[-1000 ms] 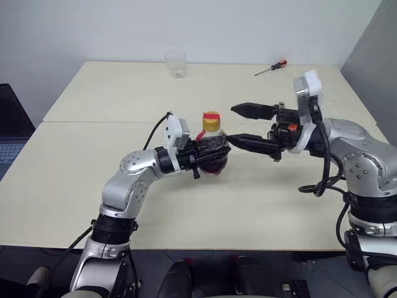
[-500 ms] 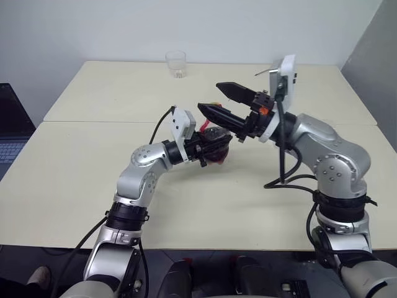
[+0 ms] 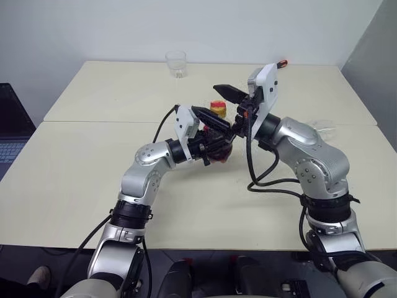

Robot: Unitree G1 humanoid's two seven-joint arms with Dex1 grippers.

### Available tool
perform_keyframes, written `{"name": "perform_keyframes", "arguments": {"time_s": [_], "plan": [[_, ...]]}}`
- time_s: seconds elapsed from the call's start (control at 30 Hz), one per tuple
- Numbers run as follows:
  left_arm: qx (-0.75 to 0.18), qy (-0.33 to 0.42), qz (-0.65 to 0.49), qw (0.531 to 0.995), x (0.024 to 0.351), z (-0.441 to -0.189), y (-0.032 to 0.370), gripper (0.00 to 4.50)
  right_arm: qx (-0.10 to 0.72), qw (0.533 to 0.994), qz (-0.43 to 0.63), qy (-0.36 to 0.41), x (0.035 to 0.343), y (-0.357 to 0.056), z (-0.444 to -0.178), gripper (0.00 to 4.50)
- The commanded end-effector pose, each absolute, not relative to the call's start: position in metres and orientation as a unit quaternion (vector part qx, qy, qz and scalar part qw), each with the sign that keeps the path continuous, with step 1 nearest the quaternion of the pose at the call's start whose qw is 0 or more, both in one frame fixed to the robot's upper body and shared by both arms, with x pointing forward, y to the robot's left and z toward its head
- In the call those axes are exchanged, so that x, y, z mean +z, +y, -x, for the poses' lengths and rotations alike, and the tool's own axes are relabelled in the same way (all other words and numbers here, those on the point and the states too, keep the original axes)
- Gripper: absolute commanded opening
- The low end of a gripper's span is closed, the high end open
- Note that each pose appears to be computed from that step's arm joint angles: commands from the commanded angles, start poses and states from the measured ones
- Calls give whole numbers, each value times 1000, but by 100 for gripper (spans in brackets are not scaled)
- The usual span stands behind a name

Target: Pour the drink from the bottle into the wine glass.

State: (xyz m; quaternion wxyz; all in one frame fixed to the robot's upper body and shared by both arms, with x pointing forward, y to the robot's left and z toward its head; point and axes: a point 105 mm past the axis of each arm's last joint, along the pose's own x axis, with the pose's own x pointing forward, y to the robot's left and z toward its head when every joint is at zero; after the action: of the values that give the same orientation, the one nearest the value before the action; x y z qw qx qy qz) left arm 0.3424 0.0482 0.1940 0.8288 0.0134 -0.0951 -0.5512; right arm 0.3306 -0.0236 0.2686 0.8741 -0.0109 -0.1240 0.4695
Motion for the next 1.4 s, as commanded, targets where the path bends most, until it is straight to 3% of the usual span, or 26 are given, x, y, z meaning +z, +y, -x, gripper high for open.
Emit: {"name": "perform_keyframes", "arguments": {"time_s": [0.03,1.4], "plan": [[-560,-133,-28,817,211,-335,45,139,460,874,21,-157,283,-28,-330,447],[-560,-129,-29,818,211,-335,50,139,405,905,84,-103,266,-103,-325,447]]}}
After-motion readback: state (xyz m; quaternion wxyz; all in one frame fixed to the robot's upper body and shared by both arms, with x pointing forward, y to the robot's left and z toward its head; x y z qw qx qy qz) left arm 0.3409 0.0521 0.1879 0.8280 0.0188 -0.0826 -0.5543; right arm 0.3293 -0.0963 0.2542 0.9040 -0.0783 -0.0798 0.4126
